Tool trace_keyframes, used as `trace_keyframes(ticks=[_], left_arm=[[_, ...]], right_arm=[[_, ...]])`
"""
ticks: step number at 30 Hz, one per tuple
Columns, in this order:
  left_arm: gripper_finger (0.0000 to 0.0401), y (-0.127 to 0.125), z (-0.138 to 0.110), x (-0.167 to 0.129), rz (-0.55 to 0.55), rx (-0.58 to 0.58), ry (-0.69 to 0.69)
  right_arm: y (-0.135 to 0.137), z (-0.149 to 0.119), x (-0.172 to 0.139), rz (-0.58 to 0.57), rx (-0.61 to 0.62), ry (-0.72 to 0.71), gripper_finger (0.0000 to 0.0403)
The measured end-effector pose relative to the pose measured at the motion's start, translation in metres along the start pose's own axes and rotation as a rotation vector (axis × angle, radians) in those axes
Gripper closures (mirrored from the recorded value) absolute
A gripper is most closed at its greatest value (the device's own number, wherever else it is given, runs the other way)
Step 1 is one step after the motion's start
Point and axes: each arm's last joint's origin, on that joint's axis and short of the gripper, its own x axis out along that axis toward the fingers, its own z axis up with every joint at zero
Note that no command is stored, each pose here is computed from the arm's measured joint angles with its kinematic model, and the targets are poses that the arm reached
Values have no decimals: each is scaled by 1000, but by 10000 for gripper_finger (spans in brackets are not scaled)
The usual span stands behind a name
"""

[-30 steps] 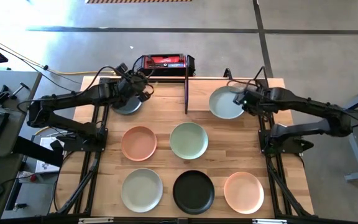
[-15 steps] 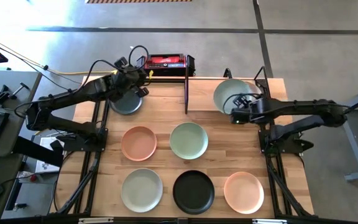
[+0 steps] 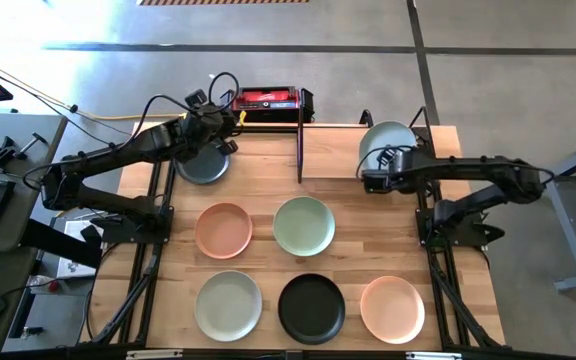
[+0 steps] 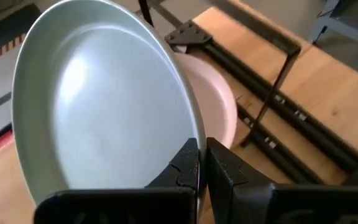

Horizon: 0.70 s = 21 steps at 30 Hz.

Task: Place and stack plates onto a shelf
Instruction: Stack the light blue plate on top of the white plate on the shelf

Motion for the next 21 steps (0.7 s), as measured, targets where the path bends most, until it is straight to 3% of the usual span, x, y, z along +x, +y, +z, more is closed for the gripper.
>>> trace_keyframes(ticks=[10,21], left_arm=[[268,0,0,0,-15,-1,-8],[268,-1,0,0,-15,-7,-8]], right_arm=[[4,15,14,-83,-168,-45,403],[10,22,23,-91,-348,-66,403]])
